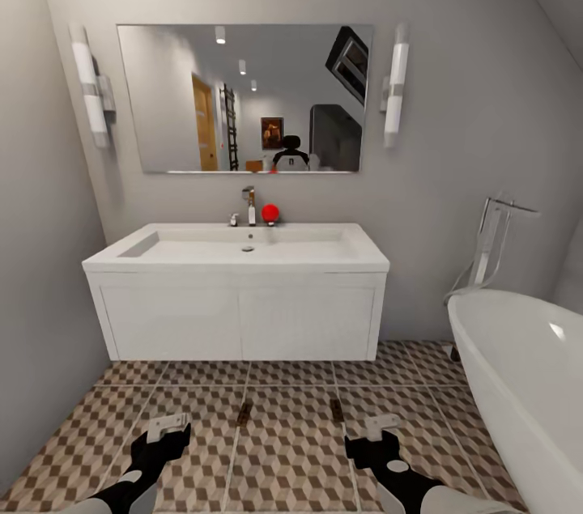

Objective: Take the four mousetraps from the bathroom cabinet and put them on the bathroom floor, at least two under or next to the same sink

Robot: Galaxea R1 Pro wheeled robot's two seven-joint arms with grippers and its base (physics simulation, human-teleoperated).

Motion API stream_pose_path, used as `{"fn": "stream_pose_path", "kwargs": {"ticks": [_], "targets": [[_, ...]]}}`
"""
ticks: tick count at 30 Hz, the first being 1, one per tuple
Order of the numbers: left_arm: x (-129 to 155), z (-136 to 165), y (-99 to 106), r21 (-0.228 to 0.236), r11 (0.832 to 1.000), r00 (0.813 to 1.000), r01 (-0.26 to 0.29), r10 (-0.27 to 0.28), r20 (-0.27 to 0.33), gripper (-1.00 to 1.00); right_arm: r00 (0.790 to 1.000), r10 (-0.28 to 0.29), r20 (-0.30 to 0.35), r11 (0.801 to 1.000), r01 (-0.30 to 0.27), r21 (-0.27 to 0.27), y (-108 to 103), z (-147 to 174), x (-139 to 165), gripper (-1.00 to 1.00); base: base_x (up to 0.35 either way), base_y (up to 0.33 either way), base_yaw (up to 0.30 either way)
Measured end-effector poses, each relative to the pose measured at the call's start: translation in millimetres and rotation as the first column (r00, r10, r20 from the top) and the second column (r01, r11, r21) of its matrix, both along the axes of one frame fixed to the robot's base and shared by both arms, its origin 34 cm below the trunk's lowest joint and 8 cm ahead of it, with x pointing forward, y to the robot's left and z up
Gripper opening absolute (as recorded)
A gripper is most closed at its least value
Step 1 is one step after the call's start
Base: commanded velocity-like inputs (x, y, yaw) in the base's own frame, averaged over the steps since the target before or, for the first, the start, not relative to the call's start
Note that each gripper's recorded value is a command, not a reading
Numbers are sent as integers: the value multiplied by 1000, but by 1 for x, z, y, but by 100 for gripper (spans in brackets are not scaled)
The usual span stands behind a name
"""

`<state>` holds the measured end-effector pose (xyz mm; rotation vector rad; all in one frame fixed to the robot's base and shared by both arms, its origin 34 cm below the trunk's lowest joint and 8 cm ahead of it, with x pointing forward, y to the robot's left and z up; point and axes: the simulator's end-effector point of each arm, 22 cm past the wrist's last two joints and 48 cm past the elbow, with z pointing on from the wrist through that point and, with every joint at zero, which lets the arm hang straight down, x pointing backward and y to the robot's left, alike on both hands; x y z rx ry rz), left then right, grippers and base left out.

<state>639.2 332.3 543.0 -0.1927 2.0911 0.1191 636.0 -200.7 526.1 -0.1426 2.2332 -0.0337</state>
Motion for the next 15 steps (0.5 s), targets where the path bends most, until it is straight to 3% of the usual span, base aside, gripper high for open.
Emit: {"fn": "stream_pose_path", "kwargs": {"ticks": [15], "targets": [[3, 28, 0, -2, 1000, 1000, -1, 1, -5, 100, 1000, 9, -3, 1000, -9, -6, 1, 28, 3, 100, 0, 0, 0]]}}
